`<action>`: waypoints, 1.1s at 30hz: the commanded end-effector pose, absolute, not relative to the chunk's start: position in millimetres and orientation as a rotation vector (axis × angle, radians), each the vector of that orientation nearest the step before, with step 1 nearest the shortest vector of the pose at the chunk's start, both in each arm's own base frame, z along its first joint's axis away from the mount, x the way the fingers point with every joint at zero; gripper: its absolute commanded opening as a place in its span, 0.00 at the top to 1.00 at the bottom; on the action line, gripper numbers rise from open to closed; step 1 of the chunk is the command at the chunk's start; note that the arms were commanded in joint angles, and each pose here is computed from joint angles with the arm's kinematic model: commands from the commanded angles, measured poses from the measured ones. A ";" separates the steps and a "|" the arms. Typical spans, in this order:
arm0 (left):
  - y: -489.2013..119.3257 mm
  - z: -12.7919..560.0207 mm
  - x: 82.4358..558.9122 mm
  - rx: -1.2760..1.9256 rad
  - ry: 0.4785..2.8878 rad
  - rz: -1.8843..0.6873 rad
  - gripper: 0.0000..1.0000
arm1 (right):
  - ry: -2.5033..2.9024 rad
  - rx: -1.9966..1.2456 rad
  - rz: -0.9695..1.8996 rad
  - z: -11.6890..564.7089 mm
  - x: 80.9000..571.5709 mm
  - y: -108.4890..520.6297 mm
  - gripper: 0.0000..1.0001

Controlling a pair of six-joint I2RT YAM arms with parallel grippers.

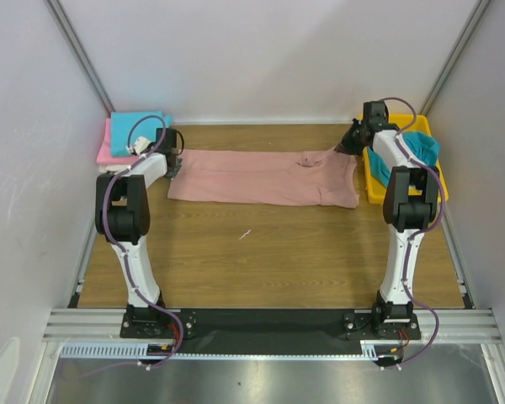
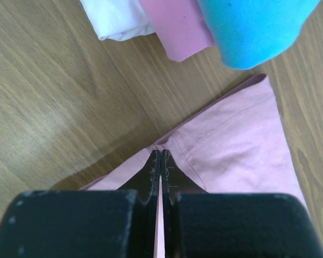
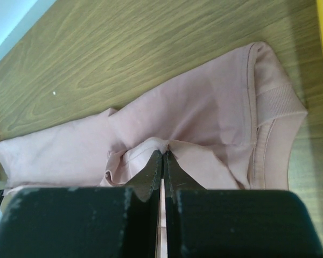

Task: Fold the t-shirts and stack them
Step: Fold the tshirt

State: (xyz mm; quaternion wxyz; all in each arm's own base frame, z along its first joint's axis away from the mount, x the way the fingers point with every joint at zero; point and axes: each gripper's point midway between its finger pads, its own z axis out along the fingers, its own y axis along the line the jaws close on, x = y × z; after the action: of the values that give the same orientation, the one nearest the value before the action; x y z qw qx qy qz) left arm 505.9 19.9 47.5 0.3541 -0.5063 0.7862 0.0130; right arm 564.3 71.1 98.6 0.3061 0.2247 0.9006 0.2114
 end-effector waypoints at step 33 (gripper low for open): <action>-121.5 218.7 576.0 -0.322 1.857 -0.380 0.08 | 2.200 0.669 0.687 161.3 572.4 125.8 0.26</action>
State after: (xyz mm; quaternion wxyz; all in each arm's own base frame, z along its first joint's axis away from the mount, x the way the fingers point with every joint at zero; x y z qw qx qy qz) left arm 577.5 -72.3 173.5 0.5212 -0.2626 0.8057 -0.1010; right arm 578.1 108.1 133.2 0.3357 0.2116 0.8829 0.2510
